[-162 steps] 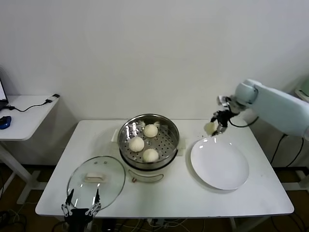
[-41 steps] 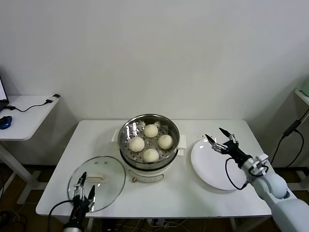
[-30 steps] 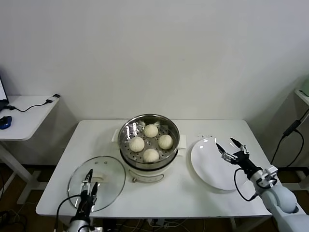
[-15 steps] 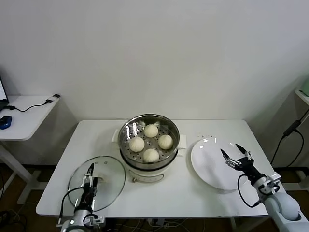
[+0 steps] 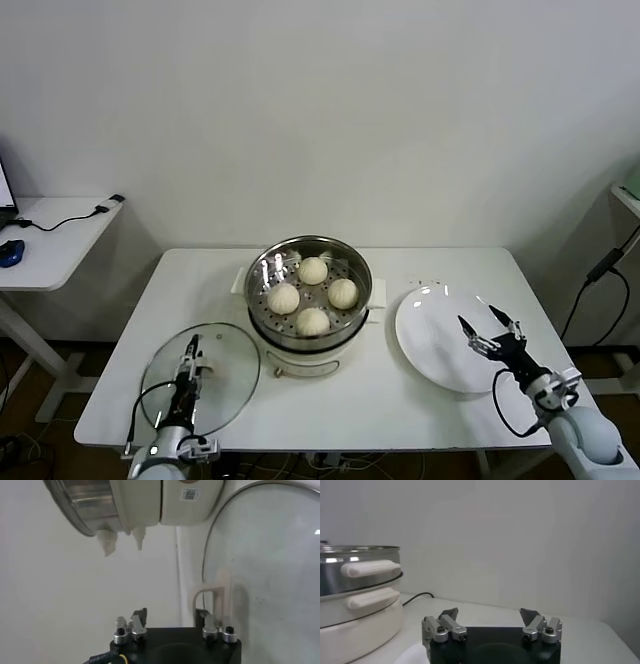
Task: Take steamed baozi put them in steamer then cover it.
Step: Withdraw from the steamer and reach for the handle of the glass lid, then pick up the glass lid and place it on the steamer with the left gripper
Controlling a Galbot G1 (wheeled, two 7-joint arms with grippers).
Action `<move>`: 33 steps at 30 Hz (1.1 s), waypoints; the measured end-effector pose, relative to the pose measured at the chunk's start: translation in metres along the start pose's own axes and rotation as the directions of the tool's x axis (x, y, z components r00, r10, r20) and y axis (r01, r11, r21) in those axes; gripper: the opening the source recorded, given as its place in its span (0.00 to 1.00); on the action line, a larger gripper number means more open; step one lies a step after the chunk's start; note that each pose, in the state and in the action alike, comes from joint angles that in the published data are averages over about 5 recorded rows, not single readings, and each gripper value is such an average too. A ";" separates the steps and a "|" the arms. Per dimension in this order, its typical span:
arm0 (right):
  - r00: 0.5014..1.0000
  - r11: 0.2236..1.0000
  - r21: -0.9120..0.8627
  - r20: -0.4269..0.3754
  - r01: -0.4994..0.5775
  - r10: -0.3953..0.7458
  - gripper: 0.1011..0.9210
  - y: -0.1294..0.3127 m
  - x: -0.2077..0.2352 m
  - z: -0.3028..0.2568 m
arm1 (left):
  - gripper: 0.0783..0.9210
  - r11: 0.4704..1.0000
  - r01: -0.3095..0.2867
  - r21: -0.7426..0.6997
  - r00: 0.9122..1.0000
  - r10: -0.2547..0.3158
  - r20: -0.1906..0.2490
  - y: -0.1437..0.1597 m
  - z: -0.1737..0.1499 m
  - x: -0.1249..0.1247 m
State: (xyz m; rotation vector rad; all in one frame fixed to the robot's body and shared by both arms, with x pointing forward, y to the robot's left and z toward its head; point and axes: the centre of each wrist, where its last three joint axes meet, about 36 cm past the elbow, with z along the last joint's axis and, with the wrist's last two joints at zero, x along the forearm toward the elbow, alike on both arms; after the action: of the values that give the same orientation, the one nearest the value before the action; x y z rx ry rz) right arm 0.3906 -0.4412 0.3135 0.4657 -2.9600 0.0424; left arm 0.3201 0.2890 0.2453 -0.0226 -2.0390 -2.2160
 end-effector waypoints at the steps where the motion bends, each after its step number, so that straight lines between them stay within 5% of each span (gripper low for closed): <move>1: 1.000 1.000 0.000 0.000 -0.001 0.001 0.88 0.000 0.000 0.001 | 0.57 1.000 -0.001 0.000 1.000 0.001 0.001 0.000 0.000 0.000; 16: 1.000 1.000 0.012 -0.008 -0.006 0.006 0.88 -0.005 0.004 0.008 | 0.09 1.000 0.021 -0.004 1.000 -0.021 0.009 0.003 0.004 0.001; 33: 1.000 1.000 0.027 -0.007 -0.011 0.012 0.88 -0.011 -0.002 0.007 | 0.08 0.993 0.115 -0.039 0.989 -0.118 -0.093 0.076 0.033 0.030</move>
State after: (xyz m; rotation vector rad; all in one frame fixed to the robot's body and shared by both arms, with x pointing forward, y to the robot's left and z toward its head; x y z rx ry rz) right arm 0.3945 -0.4517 0.3064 0.4510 -2.9585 0.0858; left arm 0.2959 0.3136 0.3263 0.1997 -2.0008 -2.2712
